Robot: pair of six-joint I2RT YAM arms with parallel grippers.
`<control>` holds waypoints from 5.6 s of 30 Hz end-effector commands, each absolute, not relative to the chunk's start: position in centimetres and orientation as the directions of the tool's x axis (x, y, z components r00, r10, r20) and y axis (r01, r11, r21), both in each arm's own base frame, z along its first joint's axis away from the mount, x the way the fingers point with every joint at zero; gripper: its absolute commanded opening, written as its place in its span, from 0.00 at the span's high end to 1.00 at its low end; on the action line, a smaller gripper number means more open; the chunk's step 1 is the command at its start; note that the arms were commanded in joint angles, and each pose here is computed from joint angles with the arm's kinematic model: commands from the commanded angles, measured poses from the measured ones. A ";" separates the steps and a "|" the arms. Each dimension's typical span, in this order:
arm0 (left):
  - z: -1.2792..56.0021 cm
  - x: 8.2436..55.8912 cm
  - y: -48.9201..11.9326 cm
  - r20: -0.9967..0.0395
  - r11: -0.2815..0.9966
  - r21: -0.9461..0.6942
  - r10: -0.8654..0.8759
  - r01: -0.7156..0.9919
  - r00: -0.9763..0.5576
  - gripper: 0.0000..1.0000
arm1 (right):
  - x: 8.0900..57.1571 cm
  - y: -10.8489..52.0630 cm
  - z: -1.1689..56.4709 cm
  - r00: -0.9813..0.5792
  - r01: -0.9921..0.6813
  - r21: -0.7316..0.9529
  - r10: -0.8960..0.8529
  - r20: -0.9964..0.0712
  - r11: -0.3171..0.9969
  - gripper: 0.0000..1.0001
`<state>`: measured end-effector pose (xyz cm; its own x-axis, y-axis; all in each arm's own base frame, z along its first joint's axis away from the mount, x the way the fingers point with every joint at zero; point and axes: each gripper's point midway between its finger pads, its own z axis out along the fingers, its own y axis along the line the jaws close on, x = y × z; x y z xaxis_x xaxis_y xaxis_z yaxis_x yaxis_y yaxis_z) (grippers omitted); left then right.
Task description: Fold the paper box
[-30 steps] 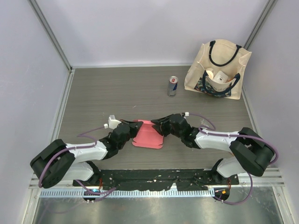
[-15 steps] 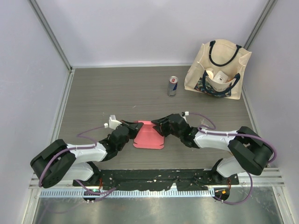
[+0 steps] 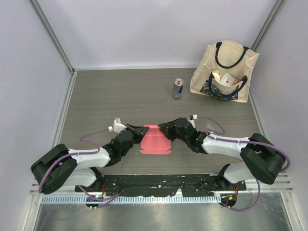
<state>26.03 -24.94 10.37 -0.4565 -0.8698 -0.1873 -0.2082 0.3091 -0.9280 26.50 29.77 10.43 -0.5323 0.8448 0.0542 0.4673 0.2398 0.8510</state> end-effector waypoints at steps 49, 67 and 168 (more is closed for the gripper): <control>13.2 24.8 -20.2 -0.776 0.899 -0.419 -0.285 0.123 -0.563 0.40 | 27.6 27.5 9.0 -0.589 0.160 0.971 0.807 -0.050 0.177 0.98; 10.8 26.8 -23.1 -0.727 0.924 -0.357 -0.185 0.135 -0.662 0.65 | 27.8 27.6 8.8 -0.596 0.168 0.971 0.802 -0.037 0.170 0.98; 11.4 25.0 -25.3 -0.581 0.838 -0.536 -0.274 0.107 -0.767 0.84 | 26.5 28.8 6.9 -0.630 0.154 0.960 0.772 -0.086 0.232 0.98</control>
<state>23.19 -22.37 7.35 -0.8103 -0.2075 -0.5480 0.0496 0.9075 -0.4170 27.01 28.84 8.73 -0.6117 0.7905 -0.0297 0.1450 0.1490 0.9781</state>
